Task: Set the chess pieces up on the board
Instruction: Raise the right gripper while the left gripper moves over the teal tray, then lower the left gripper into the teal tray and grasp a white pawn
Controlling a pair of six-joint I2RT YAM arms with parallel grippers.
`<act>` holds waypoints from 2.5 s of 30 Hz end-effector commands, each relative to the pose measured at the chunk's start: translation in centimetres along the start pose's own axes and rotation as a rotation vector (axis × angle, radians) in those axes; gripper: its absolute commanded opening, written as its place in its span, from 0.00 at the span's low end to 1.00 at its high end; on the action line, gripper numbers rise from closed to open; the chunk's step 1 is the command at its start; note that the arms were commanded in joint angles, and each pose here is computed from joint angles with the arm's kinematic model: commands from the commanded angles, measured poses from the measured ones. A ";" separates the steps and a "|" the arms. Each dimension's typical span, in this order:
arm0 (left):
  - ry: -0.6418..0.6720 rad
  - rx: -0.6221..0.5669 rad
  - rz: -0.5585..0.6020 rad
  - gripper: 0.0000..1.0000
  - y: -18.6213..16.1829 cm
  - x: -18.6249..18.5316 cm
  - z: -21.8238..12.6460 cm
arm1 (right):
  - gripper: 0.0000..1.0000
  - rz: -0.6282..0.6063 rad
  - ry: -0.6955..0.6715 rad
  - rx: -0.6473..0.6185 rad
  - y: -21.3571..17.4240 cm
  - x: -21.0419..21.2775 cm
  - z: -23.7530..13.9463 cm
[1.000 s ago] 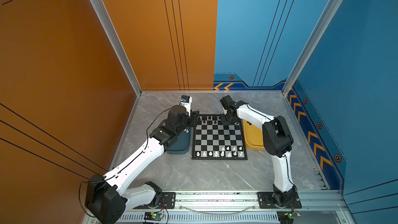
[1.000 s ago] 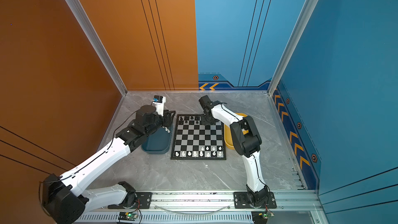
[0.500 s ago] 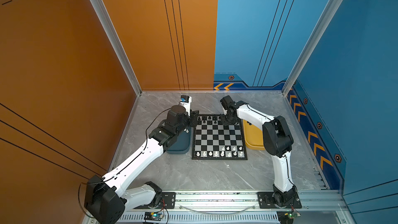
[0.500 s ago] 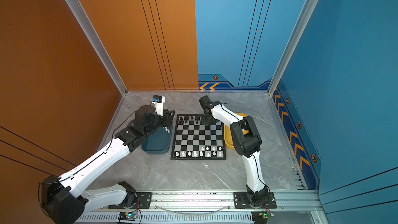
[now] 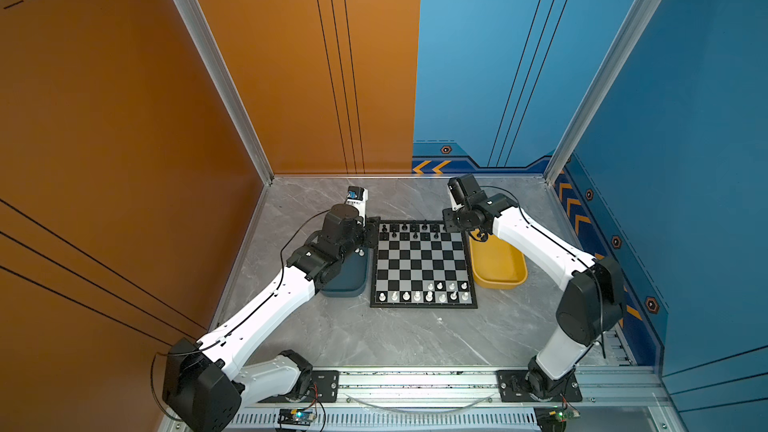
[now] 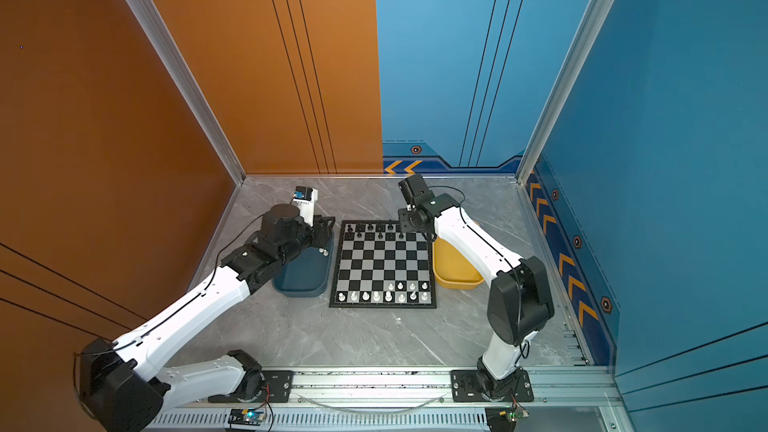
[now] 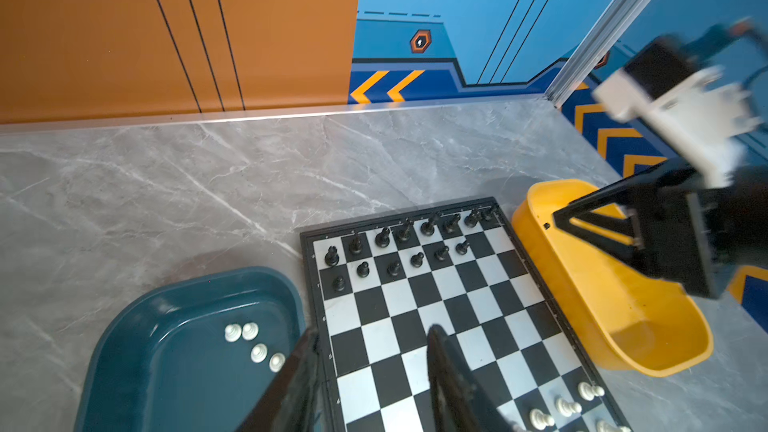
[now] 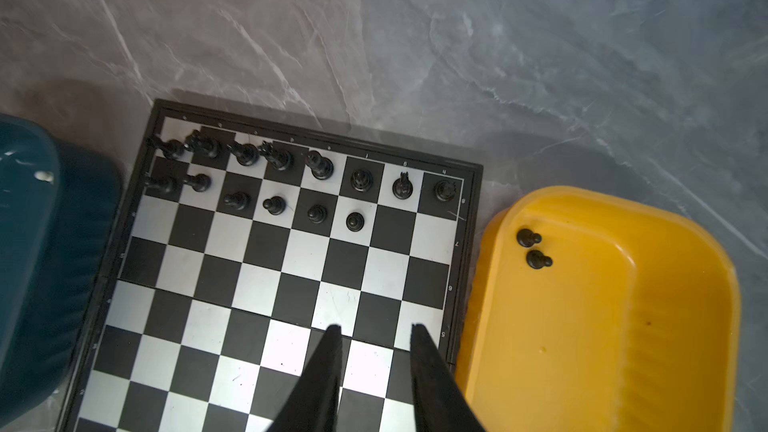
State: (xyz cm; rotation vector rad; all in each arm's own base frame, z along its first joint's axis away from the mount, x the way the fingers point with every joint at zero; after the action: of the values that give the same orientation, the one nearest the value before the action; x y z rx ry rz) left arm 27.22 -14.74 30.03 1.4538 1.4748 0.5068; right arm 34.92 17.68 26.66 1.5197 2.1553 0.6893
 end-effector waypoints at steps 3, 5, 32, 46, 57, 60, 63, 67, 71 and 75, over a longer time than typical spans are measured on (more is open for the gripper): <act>0.123 0.014 0.017 0.44 0.0 1.7 -1.0 | 0.31 0.069 0.025 -0.196 1.6 0.0 -3.3; 0.159 0.030 0.013 0.45 -0.3 2.5 -1.1 | 0.31 0.107 0.024 -0.260 2.5 -0.3 -4.4; 0.345 0.408 -0.140 0.42 -5.0 8.7 7.0 | 0.31 0.309 0.153 -0.411 0.2 -0.7 -2.8; 0.351 0.416 -0.232 0.40 -5.9 11.0 10.4 | 0.31 0.300 0.194 -0.386 0.8 -0.2 -1.8; 0.372 0.429 -0.257 0.36 -6.4 12.1 12.1 | 0.31 0.300 0.199 -0.379 1.0 0.0 -1.4; 0.373 0.429 -0.262 0.36 -6.4 12.3 12.5 | 0.30 0.298 0.201 -0.370 1.0 0.1 -1.2; 0.388 0.430 -0.267 0.34 -6.5 12.6 12.7 | 0.30 0.297 0.203 -0.368 1.1 0.2 -1.1; 0.404 0.419 -0.269 0.32 -6.5 12.8 13.0 | 0.31 0.295 0.201 -0.361 1.1 0.2 -0.9; 0.404 0.421 -0.274 0.31 -6.5 12.9 13.2 | 0.30 0.293 0.205 -0.357 1.2 0.3 -0.7; 0.406 0.430 -0.279 0.30 -6.7 13.1 13.6 | 0.30 0.291 0.206 -0.352 1.3 0.4 -0.5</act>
State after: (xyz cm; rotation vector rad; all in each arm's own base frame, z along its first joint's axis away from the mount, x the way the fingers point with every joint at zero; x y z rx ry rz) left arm 36.61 -8.60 13.82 1.5182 2.1681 0.3273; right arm 35.02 17.98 27.34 1.6323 1.8367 1.2793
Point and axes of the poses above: each gripper's point midway between its finger pads, its own z axis out along the fingers, its own x axis along the line the jaws close on, y = z × x, the point moved 9 cm from there along -z, back along the fingers, and after that the axes turned 10 degrees about -z, right-handed, at the moved point
